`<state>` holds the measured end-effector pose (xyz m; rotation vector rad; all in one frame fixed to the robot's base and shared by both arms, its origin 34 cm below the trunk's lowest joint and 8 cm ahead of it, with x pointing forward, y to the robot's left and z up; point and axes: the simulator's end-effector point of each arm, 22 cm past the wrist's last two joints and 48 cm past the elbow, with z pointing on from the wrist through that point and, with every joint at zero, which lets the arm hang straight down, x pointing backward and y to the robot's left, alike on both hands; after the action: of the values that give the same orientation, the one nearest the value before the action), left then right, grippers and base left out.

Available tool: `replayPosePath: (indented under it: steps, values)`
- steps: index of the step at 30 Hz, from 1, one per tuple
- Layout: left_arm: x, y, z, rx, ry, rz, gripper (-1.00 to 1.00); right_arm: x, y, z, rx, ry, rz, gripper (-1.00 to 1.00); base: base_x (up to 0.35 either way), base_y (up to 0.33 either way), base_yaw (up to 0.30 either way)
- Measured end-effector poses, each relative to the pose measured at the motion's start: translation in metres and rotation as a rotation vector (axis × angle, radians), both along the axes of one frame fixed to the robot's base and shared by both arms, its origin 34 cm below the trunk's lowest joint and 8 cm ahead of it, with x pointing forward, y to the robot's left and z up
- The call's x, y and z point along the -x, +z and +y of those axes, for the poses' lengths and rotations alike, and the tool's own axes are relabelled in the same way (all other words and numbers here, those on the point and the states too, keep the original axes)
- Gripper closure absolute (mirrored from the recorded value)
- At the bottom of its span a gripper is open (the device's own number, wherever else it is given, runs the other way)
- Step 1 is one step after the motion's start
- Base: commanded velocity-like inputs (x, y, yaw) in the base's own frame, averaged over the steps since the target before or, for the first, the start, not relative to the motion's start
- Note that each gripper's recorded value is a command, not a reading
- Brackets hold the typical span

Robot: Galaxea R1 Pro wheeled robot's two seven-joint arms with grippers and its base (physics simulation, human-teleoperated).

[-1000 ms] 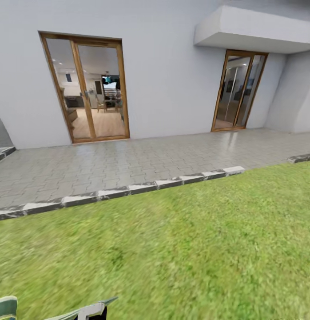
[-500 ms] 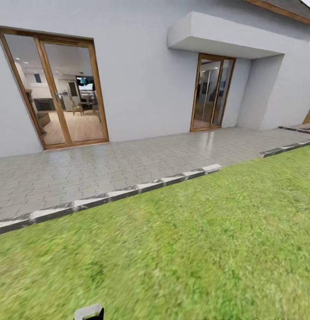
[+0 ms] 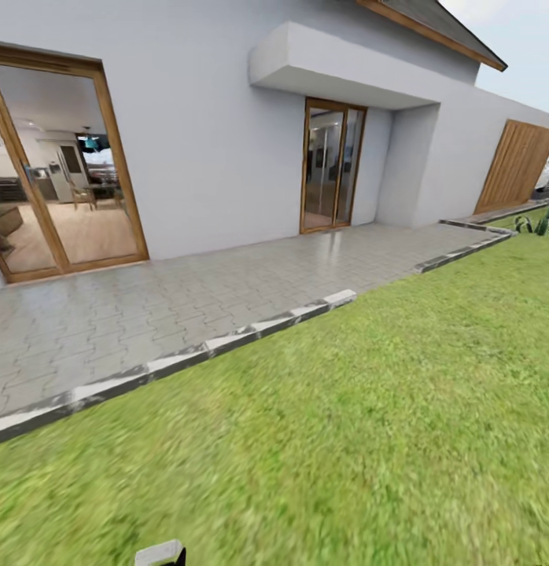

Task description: Take the three Easter eggs out of the wicker basket on the lawn in the garden, then place them on the lawn next to a single tree (choose any tree) so that all three eggs are next to the same tree and none are left in the basket.

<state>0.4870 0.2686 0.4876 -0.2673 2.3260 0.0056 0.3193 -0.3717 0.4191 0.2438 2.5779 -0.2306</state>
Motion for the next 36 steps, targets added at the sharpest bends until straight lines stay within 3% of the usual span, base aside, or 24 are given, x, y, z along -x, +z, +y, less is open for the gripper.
replayPosePath:
  steps: [36]
  values:
    - [-0.0006,0.0010,0.0026,-0.001,0.005,-0.003,-1.00,-0.0041,0.0030,-0.0074,0.010,-0.002,-0.010,-1.00,0.319,0.004,-0.300]
